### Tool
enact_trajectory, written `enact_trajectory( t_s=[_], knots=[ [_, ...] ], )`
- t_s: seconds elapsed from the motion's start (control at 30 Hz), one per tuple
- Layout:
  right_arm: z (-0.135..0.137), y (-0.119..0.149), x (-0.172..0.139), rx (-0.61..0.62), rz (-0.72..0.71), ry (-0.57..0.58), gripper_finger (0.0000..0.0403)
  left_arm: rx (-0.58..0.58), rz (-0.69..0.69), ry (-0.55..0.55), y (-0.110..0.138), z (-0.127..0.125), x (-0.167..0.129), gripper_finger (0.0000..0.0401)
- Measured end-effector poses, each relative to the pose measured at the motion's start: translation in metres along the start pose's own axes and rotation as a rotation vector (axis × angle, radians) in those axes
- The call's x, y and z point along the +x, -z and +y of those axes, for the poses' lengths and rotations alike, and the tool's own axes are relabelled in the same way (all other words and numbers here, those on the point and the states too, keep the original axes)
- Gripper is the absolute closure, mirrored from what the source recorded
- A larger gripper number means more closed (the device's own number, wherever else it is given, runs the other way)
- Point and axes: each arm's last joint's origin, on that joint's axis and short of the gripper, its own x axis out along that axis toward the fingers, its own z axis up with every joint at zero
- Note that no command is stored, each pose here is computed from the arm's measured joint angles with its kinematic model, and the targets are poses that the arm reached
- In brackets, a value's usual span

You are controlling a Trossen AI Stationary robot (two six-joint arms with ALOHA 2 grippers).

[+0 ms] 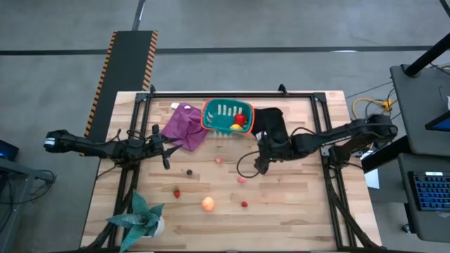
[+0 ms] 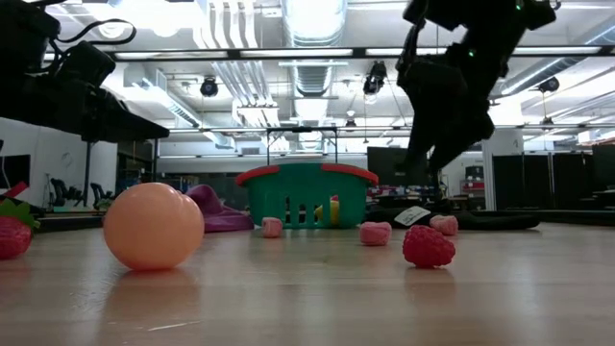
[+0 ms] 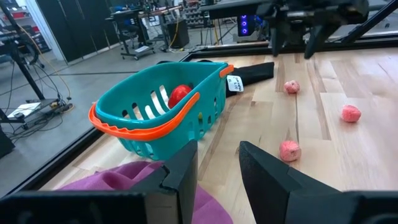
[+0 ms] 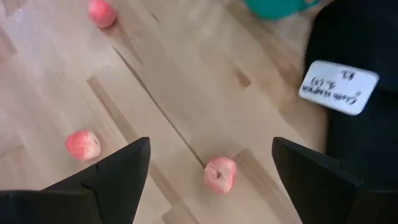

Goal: Pick and placing Produce into tupperware
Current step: Put the right pink peach into the blue bin

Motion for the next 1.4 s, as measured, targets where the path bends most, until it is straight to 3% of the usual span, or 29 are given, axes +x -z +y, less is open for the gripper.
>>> enact_trajectory(
  t_s=[0.73,1.4],
  knots=[
    [-0.012,0.043,0.030,0.123,-0.043,-0.059,0.0075,0.001,0.001,0.000,0.000,0.000,0.000,0.0296],
    [-0.022,0.058,0.040,0.149,-0.056,-0.053,0.0075,0.001,0.002,0.000,0.000,0.000,0.000,0.0296]
  ],
)
